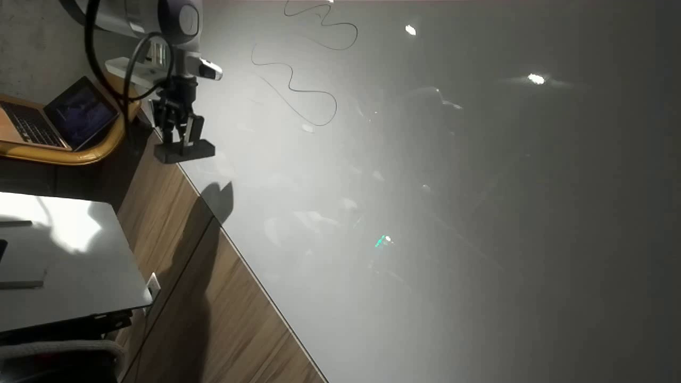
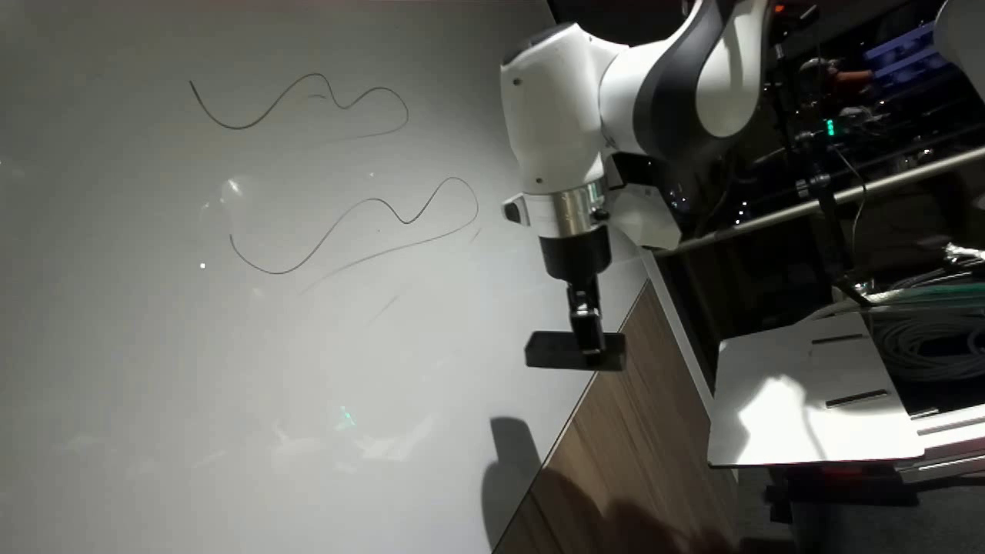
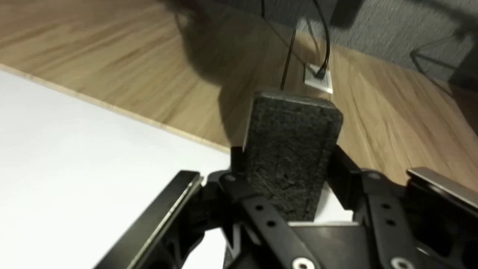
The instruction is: Use the eraser to wipe the whiteboard.
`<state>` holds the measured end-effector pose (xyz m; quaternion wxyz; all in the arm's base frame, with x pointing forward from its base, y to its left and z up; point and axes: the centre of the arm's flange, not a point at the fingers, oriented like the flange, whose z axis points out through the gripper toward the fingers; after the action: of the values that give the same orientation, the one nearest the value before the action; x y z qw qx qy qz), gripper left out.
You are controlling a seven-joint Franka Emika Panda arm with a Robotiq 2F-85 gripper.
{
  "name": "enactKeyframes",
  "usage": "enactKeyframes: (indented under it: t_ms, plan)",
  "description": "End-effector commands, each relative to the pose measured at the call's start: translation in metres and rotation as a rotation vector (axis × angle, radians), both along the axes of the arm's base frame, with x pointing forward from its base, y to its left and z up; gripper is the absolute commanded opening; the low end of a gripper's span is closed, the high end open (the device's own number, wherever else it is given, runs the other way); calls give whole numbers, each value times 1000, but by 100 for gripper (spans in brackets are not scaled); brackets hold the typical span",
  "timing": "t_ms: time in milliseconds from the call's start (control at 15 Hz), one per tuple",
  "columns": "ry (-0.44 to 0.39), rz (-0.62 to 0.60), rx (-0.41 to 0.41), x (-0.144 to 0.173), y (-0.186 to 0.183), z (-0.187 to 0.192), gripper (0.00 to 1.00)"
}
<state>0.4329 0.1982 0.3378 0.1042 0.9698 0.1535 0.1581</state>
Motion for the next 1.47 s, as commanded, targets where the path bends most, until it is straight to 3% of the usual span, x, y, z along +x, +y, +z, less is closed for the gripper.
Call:
enactKeyframes:
  t_ms: [0, 400, 733, 1200, 1400]
  plan:
    - [-180, 39, -27, 37, 39, 54, 31]
    - [-451, 51, -18, 59, 70, 160, 31]
    - [-609, 39, -8, 70, 77, 228, 31]
    - [-735, 30, -6, 107, 94, 296, 31]
    - [-729, 17, -26, 116, 108, 301, 31]
